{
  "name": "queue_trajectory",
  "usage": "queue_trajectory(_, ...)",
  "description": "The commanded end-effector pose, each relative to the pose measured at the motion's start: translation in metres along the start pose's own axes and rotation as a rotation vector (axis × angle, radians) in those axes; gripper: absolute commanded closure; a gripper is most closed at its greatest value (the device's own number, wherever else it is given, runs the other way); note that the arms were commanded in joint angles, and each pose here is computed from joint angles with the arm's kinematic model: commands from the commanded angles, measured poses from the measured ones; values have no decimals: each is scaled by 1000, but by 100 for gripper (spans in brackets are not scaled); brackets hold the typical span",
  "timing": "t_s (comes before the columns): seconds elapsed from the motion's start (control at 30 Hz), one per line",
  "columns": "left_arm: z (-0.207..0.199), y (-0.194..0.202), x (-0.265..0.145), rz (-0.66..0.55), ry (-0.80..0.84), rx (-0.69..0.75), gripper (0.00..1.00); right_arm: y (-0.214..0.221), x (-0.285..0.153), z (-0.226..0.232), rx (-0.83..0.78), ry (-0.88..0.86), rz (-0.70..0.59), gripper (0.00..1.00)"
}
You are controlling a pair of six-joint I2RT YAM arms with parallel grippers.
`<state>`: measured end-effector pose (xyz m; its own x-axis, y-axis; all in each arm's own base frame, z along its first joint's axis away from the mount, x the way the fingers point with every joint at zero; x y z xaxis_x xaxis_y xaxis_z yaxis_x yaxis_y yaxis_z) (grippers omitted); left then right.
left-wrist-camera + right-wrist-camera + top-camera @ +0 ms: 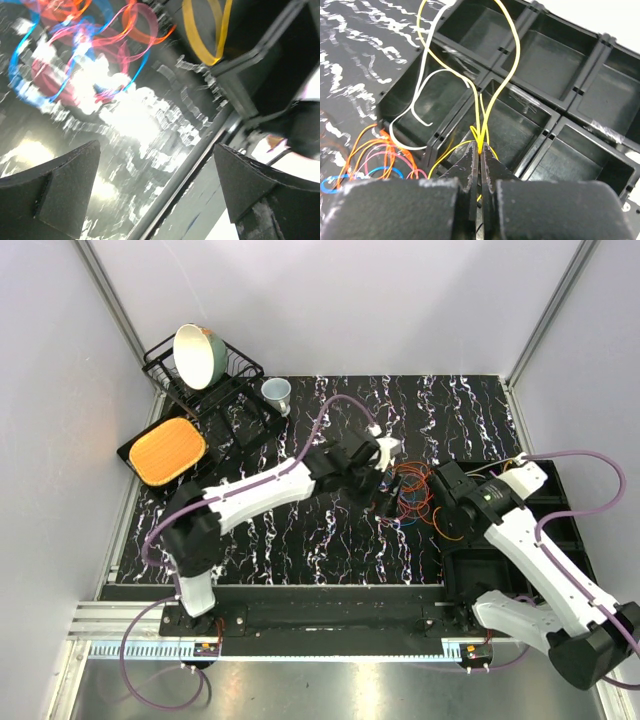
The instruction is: Untangle the cables
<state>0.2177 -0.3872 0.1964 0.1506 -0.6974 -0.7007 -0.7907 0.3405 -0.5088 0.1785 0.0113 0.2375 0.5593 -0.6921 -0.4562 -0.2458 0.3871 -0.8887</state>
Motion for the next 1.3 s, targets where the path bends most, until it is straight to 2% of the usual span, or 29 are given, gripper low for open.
queue_trajectory(0.0, 11, 13, -47, -38, -111, 37, 1, 10, 11, -7, 69, 99, 25, 100)
queue_trajectory(0.03, 9, 10, -66, -81, -110, 40, 1, 16, 14, -7, 56, 117, 46, 100)
queue_trajectory(0.27, 47, 30, -136, -154, -211, 0, 1, 40, 32, 5, 81, 102, 187, 100)
queue_trajectory(0.43, 80, 41, -163, -199, -336, -19, 1, 54, 34, 9, 84, 95, 261, 100)
queue_trajectory(0.63, 102, 47, -165, -201, -383, -57, 1, 81, 32, 23, 103, 68, 451, 100)
queue_trajectory(0.73, 104, 46, -162, -205, -377, -61, 1, 85, 32, 21, 82, 97, 487, 100)
queue_trajectory(1.1, 112, 48, -164, -228, -409, -64, 1, 57, 13, 7, 11, 247, 521, 100)
queue_trajectory(1.27, 112, 52, -169, -249, -414, -62, 1, 57, 1, -9, -51, 397, 590, 100)
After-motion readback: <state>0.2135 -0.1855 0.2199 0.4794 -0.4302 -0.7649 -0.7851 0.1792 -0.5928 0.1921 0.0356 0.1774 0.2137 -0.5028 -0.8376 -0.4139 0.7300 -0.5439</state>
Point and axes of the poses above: each gripper's point midway between its finger pads, its own x axis out along the fingers, its own z axis along the line the jaws close on, y = z × x, the point moved 6 cm from there along -x, back along the fingers, and after that the axes turned 5 degrees about -x, right-handed, at the moved point
